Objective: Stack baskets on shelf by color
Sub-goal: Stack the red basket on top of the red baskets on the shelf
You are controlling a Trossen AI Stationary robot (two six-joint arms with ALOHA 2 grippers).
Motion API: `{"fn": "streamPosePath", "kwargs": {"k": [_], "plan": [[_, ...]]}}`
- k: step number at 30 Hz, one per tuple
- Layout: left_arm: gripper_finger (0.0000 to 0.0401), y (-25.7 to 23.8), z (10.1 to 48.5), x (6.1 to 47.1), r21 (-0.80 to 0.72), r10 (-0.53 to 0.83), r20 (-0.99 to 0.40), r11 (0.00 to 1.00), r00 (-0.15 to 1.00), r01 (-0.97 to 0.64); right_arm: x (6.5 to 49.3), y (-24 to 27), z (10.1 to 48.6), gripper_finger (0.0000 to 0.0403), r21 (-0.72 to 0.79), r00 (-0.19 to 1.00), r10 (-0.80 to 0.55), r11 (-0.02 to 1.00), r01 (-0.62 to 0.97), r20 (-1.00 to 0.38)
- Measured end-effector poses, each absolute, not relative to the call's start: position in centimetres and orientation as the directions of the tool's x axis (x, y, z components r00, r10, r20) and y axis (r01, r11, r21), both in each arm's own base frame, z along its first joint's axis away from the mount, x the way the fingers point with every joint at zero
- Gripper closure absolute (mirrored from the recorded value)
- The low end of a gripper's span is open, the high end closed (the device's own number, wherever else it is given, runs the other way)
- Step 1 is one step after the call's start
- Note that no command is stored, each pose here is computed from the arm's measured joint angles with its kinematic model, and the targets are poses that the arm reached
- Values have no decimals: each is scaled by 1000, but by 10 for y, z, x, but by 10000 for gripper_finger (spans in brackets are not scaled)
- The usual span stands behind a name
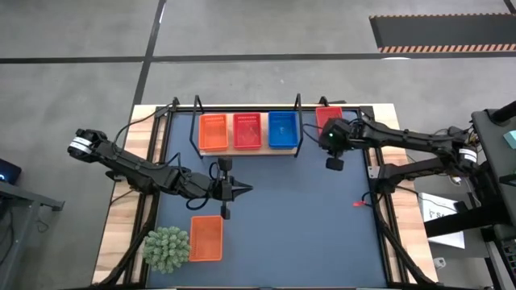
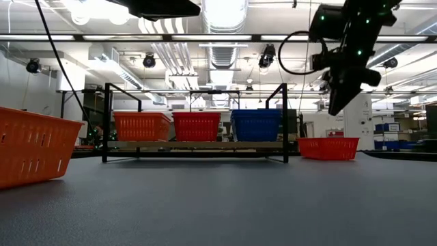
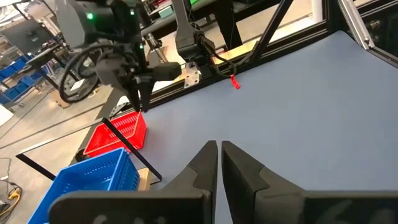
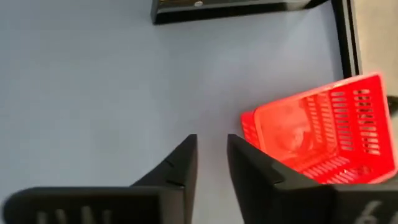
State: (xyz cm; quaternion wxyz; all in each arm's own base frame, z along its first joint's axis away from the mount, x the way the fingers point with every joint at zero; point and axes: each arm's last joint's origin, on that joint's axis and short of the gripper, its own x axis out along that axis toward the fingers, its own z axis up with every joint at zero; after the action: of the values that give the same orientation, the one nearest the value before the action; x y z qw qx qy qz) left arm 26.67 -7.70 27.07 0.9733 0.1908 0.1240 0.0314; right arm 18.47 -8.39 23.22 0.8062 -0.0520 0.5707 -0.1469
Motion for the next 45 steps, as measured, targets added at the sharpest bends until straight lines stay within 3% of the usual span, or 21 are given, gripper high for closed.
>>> {"fn": "streamPosePath", "kwargs": {"k": [8,16,27,36,40,45], "plan": [[395,-77,271,267,380,109,-229,925,967,-15,182,-98,220,252,-306,336,-346,937,169,-876],[395,-77,271,267,380,109,-229,925,967,-15,171,-116,211,219,-300,310,-379,914,273,-872],[395,-77,271,267,381,109,-230,924,967,-13,161,-131,187,218,-317,295,-427,880,354,-855],[395,-77,271,267,382,109,-230,924,967,-14,171,-147,159,222,-267,181,-345,898,350,-921],[395,-77,271,267,382,109,-229,924,967,-14,178,-152,158,242,-256,160,-323,905,339,-933],[395,-77,271,267,382,109,-230,924,967,-14,180,-154,158,298,-257,155,-320,910,327,-935]]}}
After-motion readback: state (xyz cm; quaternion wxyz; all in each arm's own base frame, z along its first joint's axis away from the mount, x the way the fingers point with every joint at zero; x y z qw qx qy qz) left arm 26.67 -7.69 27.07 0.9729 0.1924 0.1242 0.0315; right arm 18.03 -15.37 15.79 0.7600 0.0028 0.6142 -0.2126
